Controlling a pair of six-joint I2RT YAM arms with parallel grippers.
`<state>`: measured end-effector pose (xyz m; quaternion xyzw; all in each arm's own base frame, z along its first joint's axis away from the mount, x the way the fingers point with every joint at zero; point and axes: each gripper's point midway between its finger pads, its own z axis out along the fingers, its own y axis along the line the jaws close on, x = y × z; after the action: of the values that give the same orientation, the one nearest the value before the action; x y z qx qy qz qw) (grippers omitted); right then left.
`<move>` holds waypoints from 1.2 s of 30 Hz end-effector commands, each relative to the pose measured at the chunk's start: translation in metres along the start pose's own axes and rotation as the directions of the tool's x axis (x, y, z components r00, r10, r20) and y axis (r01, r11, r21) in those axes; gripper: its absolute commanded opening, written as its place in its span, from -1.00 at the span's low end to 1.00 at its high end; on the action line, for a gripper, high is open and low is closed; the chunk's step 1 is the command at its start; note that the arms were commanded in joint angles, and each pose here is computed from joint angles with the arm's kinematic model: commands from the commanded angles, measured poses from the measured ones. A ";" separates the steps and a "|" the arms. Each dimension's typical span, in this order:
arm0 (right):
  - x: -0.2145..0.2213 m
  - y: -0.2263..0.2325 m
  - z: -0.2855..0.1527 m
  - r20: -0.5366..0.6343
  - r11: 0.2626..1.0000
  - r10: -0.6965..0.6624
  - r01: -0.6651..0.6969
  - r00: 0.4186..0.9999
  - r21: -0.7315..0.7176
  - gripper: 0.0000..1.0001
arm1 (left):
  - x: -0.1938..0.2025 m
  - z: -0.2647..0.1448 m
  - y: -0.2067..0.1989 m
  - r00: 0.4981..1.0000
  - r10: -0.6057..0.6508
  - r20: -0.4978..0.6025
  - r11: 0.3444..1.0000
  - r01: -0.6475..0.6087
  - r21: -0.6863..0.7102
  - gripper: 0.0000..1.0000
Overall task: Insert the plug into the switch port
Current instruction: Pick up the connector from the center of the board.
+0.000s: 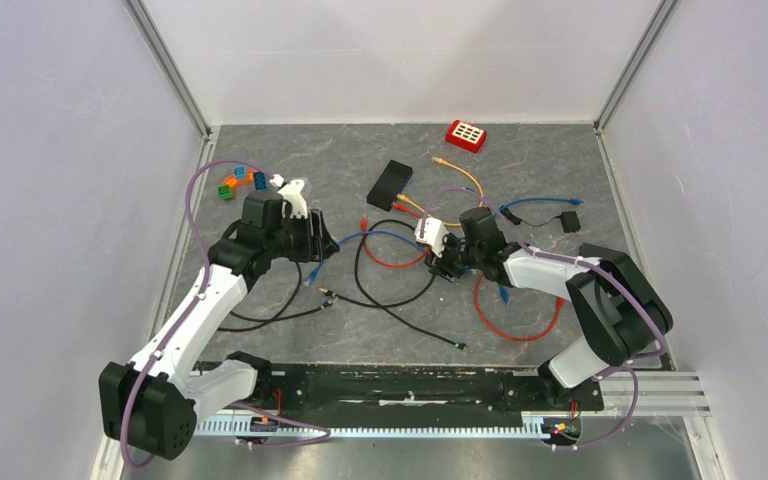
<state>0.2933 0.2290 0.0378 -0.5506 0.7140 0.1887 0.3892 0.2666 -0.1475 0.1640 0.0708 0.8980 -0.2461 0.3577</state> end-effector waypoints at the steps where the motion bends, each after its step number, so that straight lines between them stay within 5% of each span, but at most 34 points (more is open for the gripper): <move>1: -0.019 -0.021 0.010 0.028 0.996 -0.064 0.062 0.998 0.064 -0.14 | -0.007 0.002 -0.010 1.000 -0.009 0.017 0.999 0.008 0.045 0.18; 9: -0.017 -0.028 0.011 0.014 0.988 -0.109 0.107 0.994 0.113 -0.19 | -0.006 0.003 -0.012 1.000 -0.004 0.022 0.998 0.003 0.059 0.19; 14: -0.017 -0.031 0.015 0.011 0.987 -0.114 0.112 0.993 0.113 -0.53 | -0.002 0.006 -0.012 1.000 -0.008 0.000 0.998 0.008 0.063 0.19; 20: -0.017 -0.031 0.017 0.008 0.987 -0.123 0.122 0.992 0.104 -0.43 | -0.002 0.005 -0.009 1.000 -0.004 0.003 0.999 0.003 0.050 0.19; 22: -0.014 -0.031 0.020 -0.003 0.989 -0.116 0.115 0.993 0.096 -0.60 | -0.002 0.005 -0.010 1.000 -0.005 0.004 0.999 0.004 0.052 0.19; 24: -0.016 -0.033 0.018 -0.007 0.988 -0.110 0.111 0.994 0.107 -0.98 | -0.001 0.007 -0.010 1.000 -0.006 -0.001 0.998 0.006 0.058 0.19; 26: -0.022 -0.038 0.011 -0.009 0.985 -0.104 0.104 0.995 0.136 -1.00 | 0.000 0.007 -0.013 1.000 -0.007 -0.009 0.997 0.007 0.072 0.18; 36: -0.045 -0.043 -0.042 -0.127 0.963 0.199 -0.170 0.972 0.207 -1.00 | 0.000 0.009 -0.021 1.000 0.011 -0.015 0.996 -0.010 0.088 0.18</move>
<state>0.3282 0.2238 0.0743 -0.5172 0.7499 0.1145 0.3962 0.2618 -0.1600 0.1576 0.0878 0.8980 -0.2654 0.3398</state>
